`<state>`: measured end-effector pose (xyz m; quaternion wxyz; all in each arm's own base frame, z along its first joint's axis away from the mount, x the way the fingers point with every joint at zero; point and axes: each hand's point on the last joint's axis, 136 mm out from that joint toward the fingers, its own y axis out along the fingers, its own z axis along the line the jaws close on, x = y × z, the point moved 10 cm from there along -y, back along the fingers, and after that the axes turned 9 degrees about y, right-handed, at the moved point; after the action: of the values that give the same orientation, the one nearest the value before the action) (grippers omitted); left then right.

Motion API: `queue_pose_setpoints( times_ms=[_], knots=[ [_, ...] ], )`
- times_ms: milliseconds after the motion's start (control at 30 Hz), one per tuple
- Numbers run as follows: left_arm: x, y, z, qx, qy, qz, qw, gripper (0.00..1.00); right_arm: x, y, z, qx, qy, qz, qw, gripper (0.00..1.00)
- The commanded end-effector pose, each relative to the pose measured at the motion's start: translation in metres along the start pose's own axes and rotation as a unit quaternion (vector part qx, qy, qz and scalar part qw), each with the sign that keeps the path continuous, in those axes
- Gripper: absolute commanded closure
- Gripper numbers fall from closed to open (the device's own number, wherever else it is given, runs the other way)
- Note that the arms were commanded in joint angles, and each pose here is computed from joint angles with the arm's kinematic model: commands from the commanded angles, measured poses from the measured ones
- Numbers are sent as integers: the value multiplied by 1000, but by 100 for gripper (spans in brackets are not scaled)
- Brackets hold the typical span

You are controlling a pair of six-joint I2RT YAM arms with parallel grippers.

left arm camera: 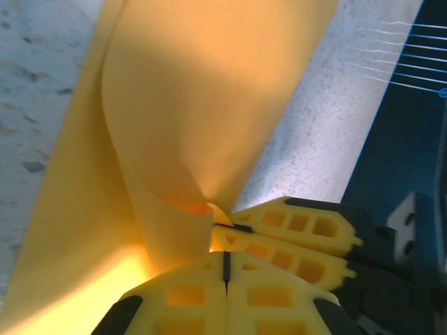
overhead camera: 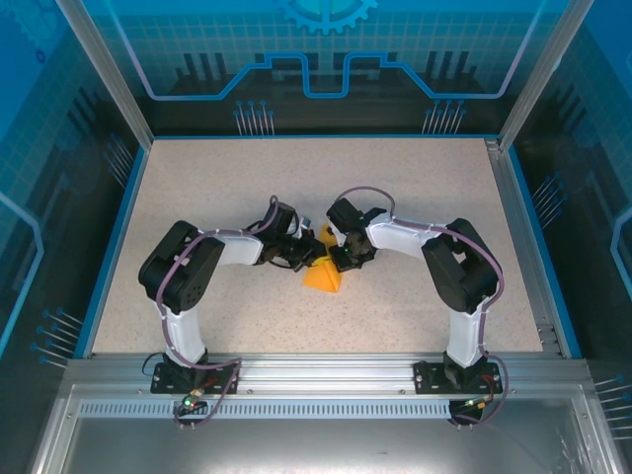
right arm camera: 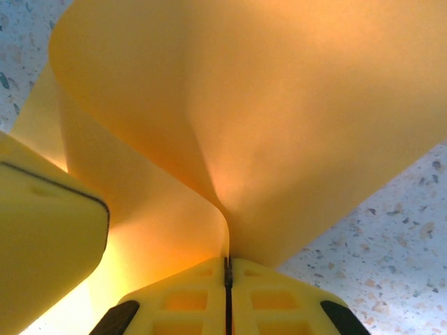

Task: Fold a paper plane with a square sheet of paper (pick it up from the middle)
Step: Fold the triangle a second time at the center of the table.

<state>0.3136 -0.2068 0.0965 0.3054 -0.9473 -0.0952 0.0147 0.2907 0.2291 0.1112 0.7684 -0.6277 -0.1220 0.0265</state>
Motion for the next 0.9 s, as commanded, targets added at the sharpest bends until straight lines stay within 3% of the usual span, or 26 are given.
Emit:
queue_pose_setpoints(
  times_ms=[0,333,633,700,800,867],
  knots=[
    [-4,7,14,34,-1,9,999,100,-4,10,-3,-15,3,21,1000,91],
    [-14,14,36,62,-15,23,998,100,1,-3,2,1,15,1,1000,86],
    [-17,15,38,63,-11,24,998,100,-3,-64,-5,63,74,-74,993,56],
    [-17,16,37,61,-9,25,998,100,-10,-68,0,118,86,-75,987,61],
    [-17,17,37,60,-8,25,998,100,-21,-62,15,202,96,-55,973,80],
    [-17,16,36,58,-8,26,998,100,-26,-54,22,223,104,-41,968,88]
  ],
)
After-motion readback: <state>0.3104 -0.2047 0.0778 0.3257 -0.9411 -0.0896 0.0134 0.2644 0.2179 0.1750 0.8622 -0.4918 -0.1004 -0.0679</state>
